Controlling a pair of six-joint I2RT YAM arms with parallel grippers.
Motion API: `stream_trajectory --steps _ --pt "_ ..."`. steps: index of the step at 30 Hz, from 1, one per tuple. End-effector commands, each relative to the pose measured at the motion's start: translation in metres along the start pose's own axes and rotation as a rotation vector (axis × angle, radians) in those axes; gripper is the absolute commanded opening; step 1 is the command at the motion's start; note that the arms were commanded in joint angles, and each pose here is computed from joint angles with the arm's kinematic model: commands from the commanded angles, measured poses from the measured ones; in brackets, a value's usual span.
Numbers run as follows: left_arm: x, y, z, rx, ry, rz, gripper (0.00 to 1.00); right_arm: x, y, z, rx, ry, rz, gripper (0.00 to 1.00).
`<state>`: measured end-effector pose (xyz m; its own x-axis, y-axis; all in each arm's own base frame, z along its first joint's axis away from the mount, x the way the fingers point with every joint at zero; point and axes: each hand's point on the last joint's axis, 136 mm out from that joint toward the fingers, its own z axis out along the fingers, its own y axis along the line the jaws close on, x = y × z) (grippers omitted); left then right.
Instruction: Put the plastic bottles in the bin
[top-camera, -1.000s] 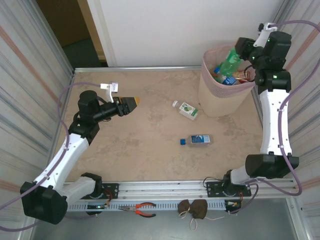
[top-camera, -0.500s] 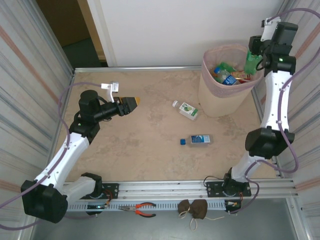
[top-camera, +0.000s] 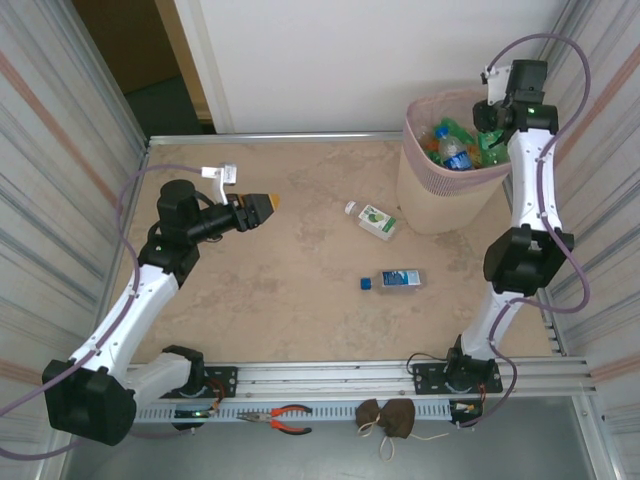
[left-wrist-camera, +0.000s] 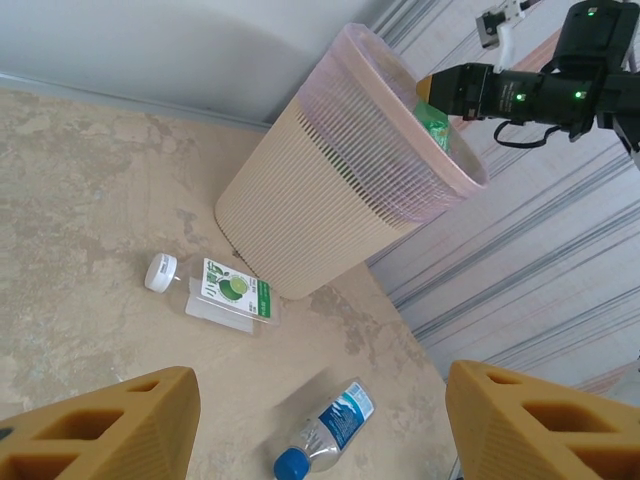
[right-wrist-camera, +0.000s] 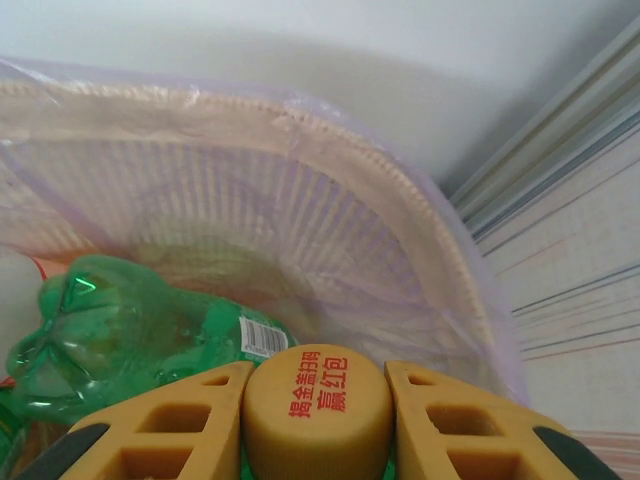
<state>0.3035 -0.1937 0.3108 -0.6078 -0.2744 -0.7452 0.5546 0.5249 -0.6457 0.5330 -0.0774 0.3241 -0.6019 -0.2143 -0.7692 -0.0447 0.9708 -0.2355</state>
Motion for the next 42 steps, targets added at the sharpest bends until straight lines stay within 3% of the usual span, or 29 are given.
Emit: stream_trajectory --steps 1,5,10,18,24,31,35,38,42 --pt "-0.007 -0.006 -0.003 0.022 -0.019 0.041 0.66 0.027 0.0 0.019 0.01 0.111 -0.031 0.29" --pt "-0.006 -0.005 -0.003 0.021 -0.019 0.035 0.66 0.027 0.003 0.027 0.012 0.108 -0.028 0.41" --pt "-0.007 -0.005 -0.004 0.024 -0.024 0.036 0.66 0.004 0.007 0.01 0.019 0.035 -0.02 0.59" --pt "-0.007 -0.006 -0.004 0.029 -0.028 0.034 0.67 -0.028 0.008 -0.038 0.039 -0.073 -0.007 0.67" --pt "-0.007 -0.006 -0.004 0.034 -0.03 0.034 0.67 -0.026 0.014 -0.067 0.031 -0.088 0.019 0.62" --pt "-0.005 -0.005 -0.003 0.038 -0.027 0.028 0.66 0.003 0.022 -0.08 0.022 -0.03 0.125 0.55" --pt "-0.006 -0.006 -0.003 0.039 -0.028 0.027 0.66 0.025 0.013 -0.078 0.066 0.027 0.202 0.54" --pt "-0.007 -0.006 -0.002 0.041 -0.029 0.026 0.67 0.034 0.006 -0.072 0.064 0.038 0.24 0.46" --pt "-0.007 -0.006 0.0 0.047 -0.028 0.023 0.66 0.05 0.002 -0.046 0.04 0.071 0.263 0.43"
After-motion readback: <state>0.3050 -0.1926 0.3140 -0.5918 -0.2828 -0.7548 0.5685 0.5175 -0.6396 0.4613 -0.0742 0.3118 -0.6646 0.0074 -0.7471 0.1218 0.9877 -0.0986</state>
